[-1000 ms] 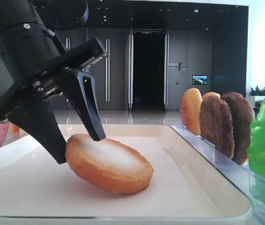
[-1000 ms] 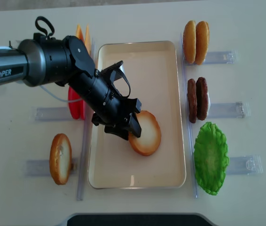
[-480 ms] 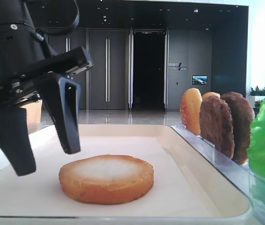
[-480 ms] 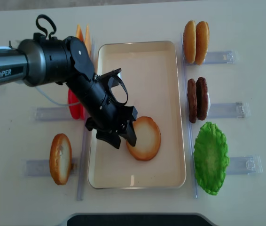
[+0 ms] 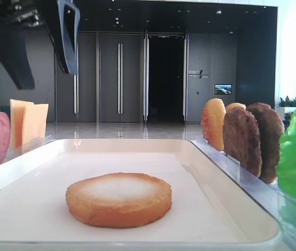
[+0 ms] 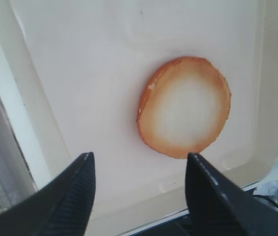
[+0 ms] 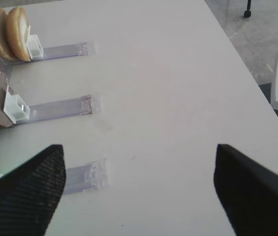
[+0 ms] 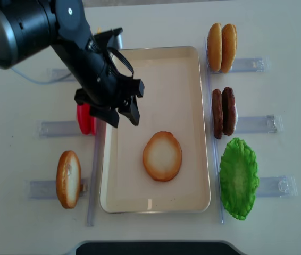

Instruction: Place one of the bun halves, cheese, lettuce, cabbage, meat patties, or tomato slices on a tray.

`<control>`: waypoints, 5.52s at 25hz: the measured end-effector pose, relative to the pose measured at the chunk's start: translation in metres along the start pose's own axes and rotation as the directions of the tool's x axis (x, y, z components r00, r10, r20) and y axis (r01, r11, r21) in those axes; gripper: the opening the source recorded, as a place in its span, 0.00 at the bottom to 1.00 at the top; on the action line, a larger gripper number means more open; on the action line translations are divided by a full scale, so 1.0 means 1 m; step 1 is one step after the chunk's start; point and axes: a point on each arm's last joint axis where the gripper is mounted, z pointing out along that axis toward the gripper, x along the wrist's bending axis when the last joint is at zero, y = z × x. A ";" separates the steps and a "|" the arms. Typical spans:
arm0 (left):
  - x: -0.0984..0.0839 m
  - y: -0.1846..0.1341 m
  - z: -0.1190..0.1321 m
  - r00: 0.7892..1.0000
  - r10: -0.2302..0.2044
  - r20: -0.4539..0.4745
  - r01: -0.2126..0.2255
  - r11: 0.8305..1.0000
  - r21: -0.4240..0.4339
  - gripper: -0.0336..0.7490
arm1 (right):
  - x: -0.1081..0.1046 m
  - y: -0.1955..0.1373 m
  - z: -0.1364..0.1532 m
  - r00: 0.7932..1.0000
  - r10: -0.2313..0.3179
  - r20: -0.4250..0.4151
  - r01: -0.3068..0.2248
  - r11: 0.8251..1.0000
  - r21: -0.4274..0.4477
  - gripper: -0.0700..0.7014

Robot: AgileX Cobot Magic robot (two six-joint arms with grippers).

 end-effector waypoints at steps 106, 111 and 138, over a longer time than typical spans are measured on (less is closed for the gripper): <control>0.117 -0.302 -0.094 0.927 -0.163 -0.337 -0.172 0.614 -0.770 0.61 | 0.000 0.000 0.000 1.000 0.000 0.000 0.000 1.000 0.000 0.85; 0.117 -0.306 -0.089 0.930 -0.157 -0.332 -0.178 0.598 -0.782 0.61 | 0.000 0.000 0.000 1.000 0.000 0.000 0.000 1.000 0.000 0.85; 0.116 -0.305 -0.089 0.931 -0.144 -0.336 -0.191 0.591 -0.783 0.61 | 0.000 0.000 0.000 1.000 0.000 0.000 0.000 1.000 0.000 0.85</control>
